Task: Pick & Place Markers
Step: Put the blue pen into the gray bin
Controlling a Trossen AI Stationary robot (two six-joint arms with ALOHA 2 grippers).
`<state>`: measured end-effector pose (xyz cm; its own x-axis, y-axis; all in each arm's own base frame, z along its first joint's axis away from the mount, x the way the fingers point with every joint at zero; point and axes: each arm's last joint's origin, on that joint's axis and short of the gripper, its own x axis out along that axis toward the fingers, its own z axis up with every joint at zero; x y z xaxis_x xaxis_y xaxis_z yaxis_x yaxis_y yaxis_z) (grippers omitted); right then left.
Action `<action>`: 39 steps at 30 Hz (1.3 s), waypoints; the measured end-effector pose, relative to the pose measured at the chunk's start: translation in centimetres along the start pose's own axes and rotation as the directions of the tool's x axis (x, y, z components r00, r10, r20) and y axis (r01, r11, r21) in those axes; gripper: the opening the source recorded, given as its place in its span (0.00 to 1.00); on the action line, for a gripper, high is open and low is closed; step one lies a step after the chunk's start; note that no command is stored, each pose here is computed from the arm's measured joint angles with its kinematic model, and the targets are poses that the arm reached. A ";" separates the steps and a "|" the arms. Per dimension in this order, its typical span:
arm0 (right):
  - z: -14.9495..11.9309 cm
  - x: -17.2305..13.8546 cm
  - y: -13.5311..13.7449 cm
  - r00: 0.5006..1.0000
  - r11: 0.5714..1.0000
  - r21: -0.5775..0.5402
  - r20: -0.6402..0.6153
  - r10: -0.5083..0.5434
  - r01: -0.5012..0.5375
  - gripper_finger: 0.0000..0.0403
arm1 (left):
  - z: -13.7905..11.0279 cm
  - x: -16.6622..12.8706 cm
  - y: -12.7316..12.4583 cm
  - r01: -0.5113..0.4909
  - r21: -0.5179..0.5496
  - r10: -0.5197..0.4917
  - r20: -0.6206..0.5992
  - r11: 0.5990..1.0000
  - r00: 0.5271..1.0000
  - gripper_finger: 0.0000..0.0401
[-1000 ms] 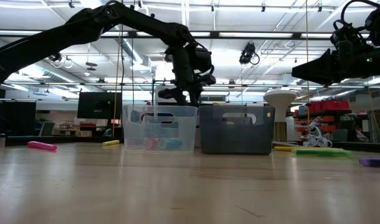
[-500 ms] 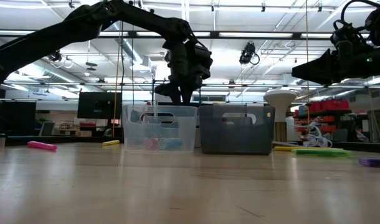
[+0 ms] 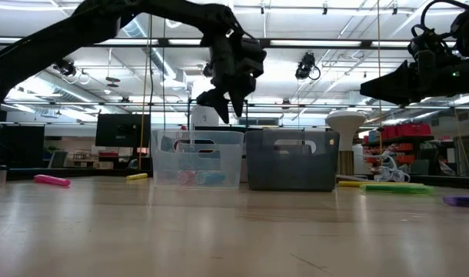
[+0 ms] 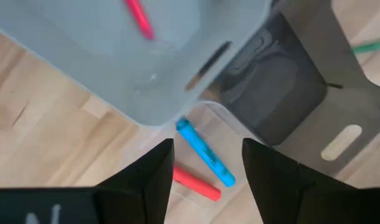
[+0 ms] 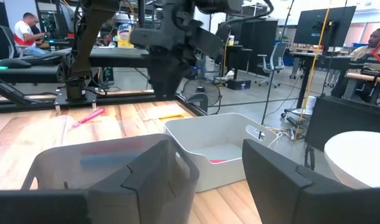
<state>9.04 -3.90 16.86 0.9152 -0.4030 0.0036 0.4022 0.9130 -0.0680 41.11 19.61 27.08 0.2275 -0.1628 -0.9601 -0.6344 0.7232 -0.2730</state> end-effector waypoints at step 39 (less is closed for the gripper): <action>0.0 0.0 0.0 1.000 1.000 0.000 0.000 0.000 0.000 0.52 | -23.3 1.6 -9.6 -0.052 -0.662 0.130 0.069 0.748 0.989 0.49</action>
<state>9.04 -3.90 16.87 0.9152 -0.4030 0.0031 0.4022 0.9130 -0.0683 30.33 -3.20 26.72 0.1931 -0.0207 -0.9810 -0.9753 0.1047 -0.1942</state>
